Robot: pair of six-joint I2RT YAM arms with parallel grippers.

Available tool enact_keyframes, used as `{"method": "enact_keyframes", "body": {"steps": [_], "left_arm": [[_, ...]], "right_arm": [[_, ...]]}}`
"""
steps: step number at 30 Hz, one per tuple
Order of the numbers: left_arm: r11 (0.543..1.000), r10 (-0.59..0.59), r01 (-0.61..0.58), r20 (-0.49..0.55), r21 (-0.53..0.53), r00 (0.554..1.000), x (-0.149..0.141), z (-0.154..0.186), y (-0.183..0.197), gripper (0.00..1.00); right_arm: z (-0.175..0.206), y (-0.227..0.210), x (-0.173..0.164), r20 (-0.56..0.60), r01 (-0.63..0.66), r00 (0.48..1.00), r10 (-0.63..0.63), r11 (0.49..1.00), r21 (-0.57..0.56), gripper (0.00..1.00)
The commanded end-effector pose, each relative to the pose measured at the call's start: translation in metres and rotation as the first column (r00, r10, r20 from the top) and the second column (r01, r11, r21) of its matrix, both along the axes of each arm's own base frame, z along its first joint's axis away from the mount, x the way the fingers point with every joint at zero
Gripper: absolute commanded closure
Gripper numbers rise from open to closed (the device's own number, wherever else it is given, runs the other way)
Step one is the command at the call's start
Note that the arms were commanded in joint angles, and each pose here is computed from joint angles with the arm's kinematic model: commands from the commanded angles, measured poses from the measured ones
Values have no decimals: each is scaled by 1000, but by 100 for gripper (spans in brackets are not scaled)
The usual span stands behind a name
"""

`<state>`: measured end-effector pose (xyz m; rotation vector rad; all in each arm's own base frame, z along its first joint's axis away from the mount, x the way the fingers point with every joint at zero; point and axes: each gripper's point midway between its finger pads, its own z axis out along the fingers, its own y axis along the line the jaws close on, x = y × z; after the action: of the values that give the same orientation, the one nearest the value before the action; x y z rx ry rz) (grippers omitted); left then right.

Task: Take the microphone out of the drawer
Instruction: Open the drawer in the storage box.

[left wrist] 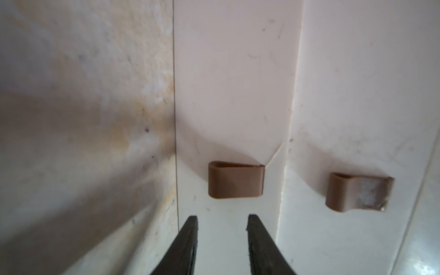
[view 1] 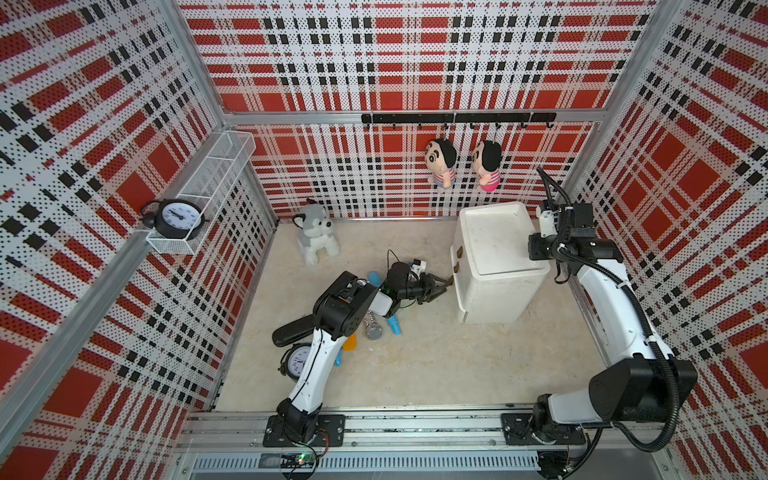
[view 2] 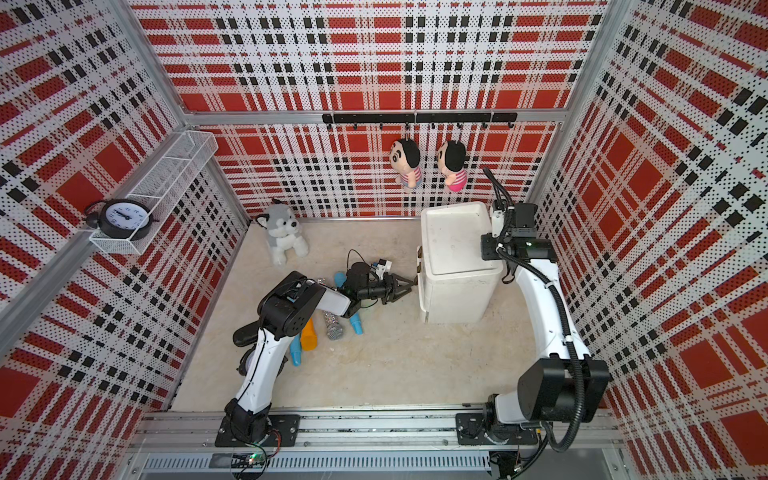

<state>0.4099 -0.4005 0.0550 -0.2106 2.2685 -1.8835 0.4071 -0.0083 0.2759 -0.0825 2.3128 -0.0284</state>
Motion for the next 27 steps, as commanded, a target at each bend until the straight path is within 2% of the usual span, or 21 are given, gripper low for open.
{"method": "enact_keyframes", "body": {"steps": [1, 11, 27], "left_arm": [[999, 16, -15, 24, -37, 1000, 10, 5, -1, 62], [997, 29, -28, 25, -67, 999, 18, 10, -6, 65], [997, 29, -29, 0, -66, 1000, 18, -1, -19, 59]], "right_arm": [[-9, 22, -7, -42, -115, 992, 116, 993, 21, 100], [-10, 23, -8, -44, -118, 992, 119, 993, 19, 100], [-8, 23, -8, -39, -121, 992, 121, 993, 17, 100]]}}
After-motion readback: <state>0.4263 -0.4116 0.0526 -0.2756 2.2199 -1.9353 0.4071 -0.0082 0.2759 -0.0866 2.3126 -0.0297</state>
